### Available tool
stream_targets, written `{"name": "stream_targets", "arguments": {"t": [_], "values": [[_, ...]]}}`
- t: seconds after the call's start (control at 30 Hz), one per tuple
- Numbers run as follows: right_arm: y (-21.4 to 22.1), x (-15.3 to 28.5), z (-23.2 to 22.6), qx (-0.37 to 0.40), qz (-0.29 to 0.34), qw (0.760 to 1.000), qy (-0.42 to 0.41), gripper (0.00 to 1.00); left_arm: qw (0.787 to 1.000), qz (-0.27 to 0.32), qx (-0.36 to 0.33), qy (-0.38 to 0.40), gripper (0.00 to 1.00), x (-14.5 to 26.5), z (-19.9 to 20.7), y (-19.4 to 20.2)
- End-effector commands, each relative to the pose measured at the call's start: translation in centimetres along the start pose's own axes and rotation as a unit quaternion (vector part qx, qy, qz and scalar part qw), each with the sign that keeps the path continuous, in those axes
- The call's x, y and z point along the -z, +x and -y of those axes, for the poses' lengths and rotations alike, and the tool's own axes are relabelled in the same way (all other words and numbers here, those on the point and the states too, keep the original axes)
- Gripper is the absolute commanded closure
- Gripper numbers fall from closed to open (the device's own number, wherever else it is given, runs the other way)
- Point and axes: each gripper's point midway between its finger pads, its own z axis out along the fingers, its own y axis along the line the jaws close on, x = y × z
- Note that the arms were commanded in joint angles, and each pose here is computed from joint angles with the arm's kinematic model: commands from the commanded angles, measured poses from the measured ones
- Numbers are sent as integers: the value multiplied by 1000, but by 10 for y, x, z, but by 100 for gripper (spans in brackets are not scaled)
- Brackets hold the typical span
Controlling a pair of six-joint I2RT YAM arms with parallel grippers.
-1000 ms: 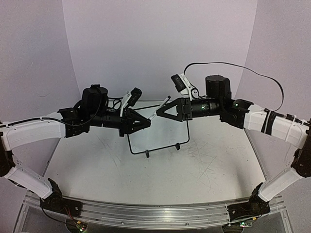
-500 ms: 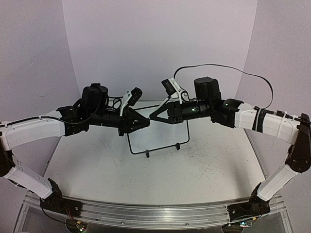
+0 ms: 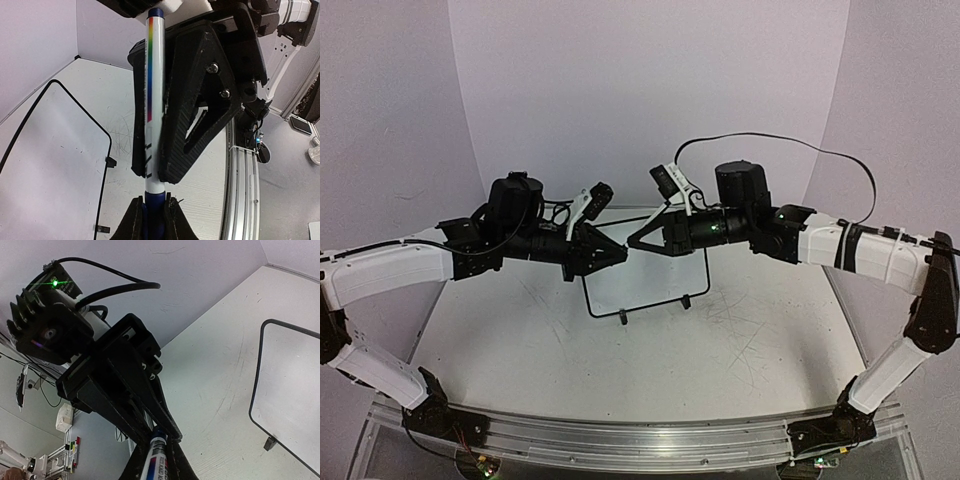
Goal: Write a sentence on the whiteboard
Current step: Open the pen cap from the whiteboard marker.
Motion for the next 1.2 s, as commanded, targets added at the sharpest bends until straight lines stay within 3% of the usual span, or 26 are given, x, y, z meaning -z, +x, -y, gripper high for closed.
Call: {"name": "stream_targets", "arguments": {"t": [0.0, 0.37, 0.53, 0.63, 1.17], "values": [[-22, -2, -18, 32, 26, 999, -22, 92, 999, 35, -27, 4, 100, 8, 5, -32], [-25, -4, -18, 29, 30, 999, -28, 89, 999, 31, -23, 4, 100, 7, 5, -29], [-26, -4, -17, 26, 35, 999, -25, 100, 999, 31, -23, 2, 100, 7, 4, -29], [-27, -3, -18, 24, 41, 998, -28, 100, 999, 29, -22, 0, 100, 7, 4, -27], [-47, 34, -1, 4, 142, 989, 37, 100, 999, 16, -12, -28, 100, 15, -2, -12]]}}
